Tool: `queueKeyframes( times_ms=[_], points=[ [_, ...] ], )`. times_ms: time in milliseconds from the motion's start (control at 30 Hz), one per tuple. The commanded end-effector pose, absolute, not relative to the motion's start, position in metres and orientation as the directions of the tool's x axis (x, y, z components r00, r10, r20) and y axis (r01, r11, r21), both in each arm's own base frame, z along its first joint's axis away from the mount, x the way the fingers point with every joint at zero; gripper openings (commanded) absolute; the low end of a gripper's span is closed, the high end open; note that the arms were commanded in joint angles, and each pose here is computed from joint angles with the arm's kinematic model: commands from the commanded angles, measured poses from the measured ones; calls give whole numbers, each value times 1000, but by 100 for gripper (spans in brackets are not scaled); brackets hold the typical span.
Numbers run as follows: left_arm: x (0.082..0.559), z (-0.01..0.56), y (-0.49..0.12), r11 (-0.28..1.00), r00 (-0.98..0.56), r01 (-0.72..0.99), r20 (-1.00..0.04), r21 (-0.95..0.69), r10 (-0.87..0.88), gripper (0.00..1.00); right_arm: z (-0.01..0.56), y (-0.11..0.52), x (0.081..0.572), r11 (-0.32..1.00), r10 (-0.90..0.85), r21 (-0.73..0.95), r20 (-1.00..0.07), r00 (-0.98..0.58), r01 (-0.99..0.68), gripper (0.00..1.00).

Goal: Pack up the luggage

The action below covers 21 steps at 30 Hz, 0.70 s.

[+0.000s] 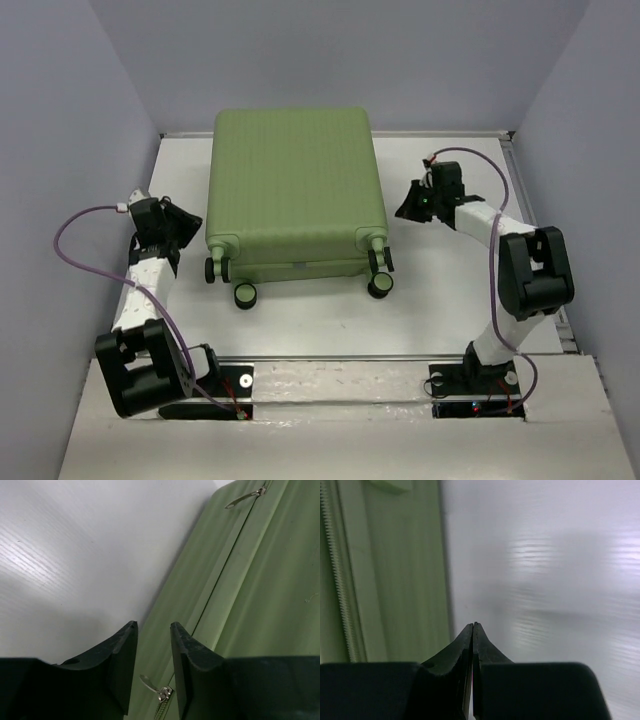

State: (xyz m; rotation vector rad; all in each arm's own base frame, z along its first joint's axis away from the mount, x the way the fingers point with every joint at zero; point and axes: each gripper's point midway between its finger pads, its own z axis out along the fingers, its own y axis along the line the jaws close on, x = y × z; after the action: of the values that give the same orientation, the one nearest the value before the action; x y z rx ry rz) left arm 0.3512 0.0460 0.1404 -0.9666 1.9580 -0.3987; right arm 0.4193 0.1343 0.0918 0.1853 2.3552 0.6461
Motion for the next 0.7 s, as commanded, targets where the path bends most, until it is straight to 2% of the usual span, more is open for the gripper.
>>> queueKeyframes(
  times_ms=[0, 167, 233, 267, 300, 333, 400, 433, 467, 500, 533, 567, 633, 667],
  points=[
    [365, 136, 19, 667, -353, -361, -567, -652, -745, 40, 119, 195, 437, 844, 200, 496, -642, -740, -202, 7],
    [355, 123, -24, 712, -451, -299, -563, -635, -692, 38, 118, 240, 456, 798, 160, 536, -629, -761, -276, 7],
    [348, 125, -39, 725, -472, -263, -570, -637, -672, 37, 139, 261, 474, 754, 156, 565, -650, -744, -335, 7],
    [342, 121, -45, 731, -490, -260, -566, -631, -663, 37, 125, 268, 481, 745, 151, 581, -625, -766, -327, 7],
    [332, 117, -57, 740, -509, -241, -567, -628, -648, 37, 155, 286, 494, 695, 149, 602, -656, -740, -393, 7],
    [321, 107, -65, 744, -531, -244, -557, -622, -639, 36, 140, 294, 502, 682, 149, 631, -615, -775, -369, 7],
    [304, 112, -95, 747, -557, -181, -560, -639, -613, 36, 157, 310, 516, 626, 150, 668, -610, -778, -403, 7],
    [297, 112, -103, 747, -562, -170, -559, -643, -610, 36, 197, 321, 527, 577, 150, 676, -640, -753, -459, 10],
    [289, 110, -106, 745, -571, -177, -550, -643, -610, 35, 206, 323, 534, 577, 155, 673, -646, -747, -462, 24],
    [282, 117, -106, 740, -544, -166, -566, -651, -620, 36, 200, 316, 543, 632, 165, 651, -643, -748, -420, 35],
    [277, 121, -101, 742, -530, -176, -573, -646, -625, 36, 226, 314, 553, 647, 181, 619, -691, -699, -444, 47],
    [276, 143, -91, 745, -461, -165, -617, -647, -638, 36, 243, 298, 560, 680, 194, 584, -726, -660, -443, 72],
    [269, 163, -81, 763, -414, -151, -661, -629, -627, 37, 261, 267, 570, 746, 229, 542, -755, -615, -387, 92],
    [271, 187, -71, 770, -342, -149, -698, -620, -629, 38, 265, 251, 572, 761, 244, 537, -757, -607, -364, 93]
  ],
)
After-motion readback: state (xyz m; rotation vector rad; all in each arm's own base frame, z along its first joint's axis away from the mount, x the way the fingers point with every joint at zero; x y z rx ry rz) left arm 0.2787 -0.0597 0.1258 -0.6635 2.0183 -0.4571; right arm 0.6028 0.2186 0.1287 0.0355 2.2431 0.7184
